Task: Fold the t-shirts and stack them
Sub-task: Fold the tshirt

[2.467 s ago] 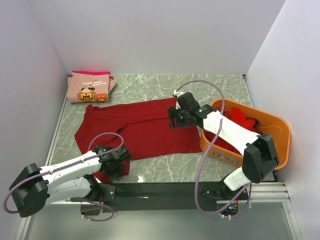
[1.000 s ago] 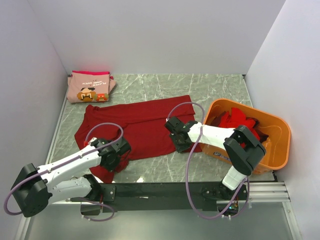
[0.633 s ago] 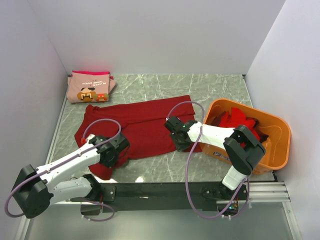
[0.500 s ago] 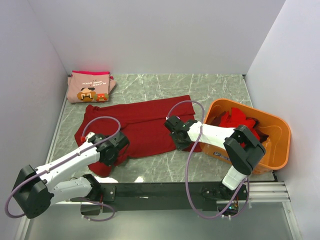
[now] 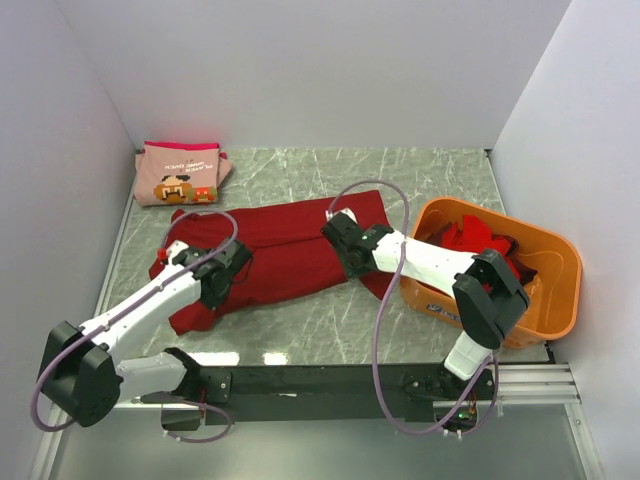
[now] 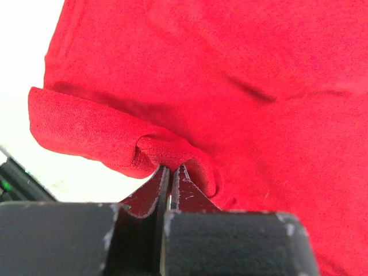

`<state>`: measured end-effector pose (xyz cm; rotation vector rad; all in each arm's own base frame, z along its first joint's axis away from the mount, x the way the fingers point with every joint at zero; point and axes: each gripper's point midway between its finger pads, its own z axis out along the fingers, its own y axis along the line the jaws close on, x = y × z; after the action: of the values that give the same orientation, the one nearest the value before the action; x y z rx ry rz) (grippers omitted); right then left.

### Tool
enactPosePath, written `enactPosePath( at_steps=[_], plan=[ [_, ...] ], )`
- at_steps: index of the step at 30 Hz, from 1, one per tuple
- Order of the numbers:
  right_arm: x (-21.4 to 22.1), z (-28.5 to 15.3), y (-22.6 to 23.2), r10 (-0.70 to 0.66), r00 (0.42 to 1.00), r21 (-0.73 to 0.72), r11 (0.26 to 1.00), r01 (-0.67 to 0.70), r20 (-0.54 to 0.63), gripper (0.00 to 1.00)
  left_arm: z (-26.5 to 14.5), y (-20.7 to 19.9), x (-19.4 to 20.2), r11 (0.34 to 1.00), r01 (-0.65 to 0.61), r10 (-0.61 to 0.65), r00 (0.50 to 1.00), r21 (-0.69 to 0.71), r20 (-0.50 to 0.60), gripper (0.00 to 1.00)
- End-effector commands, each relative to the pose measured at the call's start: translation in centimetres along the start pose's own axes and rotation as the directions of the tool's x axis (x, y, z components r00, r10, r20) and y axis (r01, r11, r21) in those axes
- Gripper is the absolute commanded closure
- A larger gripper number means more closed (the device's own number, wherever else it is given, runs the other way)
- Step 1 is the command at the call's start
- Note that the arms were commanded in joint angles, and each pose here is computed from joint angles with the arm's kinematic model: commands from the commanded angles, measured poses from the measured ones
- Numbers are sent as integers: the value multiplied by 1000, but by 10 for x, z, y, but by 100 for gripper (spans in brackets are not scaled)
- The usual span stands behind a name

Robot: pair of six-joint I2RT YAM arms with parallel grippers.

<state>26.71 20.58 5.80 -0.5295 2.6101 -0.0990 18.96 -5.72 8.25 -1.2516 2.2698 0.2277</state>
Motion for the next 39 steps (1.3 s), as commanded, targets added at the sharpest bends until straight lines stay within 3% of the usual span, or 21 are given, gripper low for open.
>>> enactPosePath(
  at_steps=[1, 8, 15, 17, 19, 20, 22, 23, 24, 28, 34, 39],
  plan=[
    [-31, -8, -14, -6, 998, 82, 997, 1, 66, 100, -1, -23, -27, 999, -16, 12, 997, 43, 81, 99],
    [-60, -4, -15, -39, 996, 82, 996, 33, 82, 100, 11, -54, -60, 997, -68, 62, 989, 42, 132, 99],
    [-86, 7, -27, -80, 994, 124, 990, 71, 70, 100, 24, -111, -100, 988, -144, 127, 966, 60, 224, 99],
    [-97, 13, -30, -71, 995, 104, 993, 63, 72, 100, 36, -124, -109, 984, -172, 159, 964, 46, 214, 94],
    [-113, 14, -33, -77, 993, 85, 994, 70, 85, 100, 38, -135, -122, 982, -183, 171, 960, 36, 223, 79],
    [-114, 23, -36, -84, 994, 91, 993, 78, 65, 100, 50, -133, -127, 982, -189, 187, 955, -14, 230, 59],
    [-131, 24, -39, -90, 993, 95, 992, 83, 77, 91, 52, -140, -139, 980, -195, 198, 953, -39, 230, 32],
    [-131, 32, -45, -98, 993, 130, 987, 89, 59, 83, 60, -141, -138, 977, -205, 214, 951, -62, 223, 1],
    [-141, 30, -53, -84, 994, 152, 986, 73, 70, 69, 61, -144, -140, 974, -216, 225, 949, -67, 222, 1],
    [-137, 29, -72, -52, 997, 235, 971, 36, 59, 53, 53, -146, -151, 982, -170, 184, 954, -80, 236, 1],
    [-87, 21, -62, 32, 999, 149, 988, -33, 7, 48, 39, -117, -127, 992, -124, 121, 977, 8, 175, 1],
    [-61, 17, -41, 11, 1000, 35, 999, -10, -15, 48, 28, -101, -105, 987, -70, 52, 991, 147, 121, 1]
  ],
)
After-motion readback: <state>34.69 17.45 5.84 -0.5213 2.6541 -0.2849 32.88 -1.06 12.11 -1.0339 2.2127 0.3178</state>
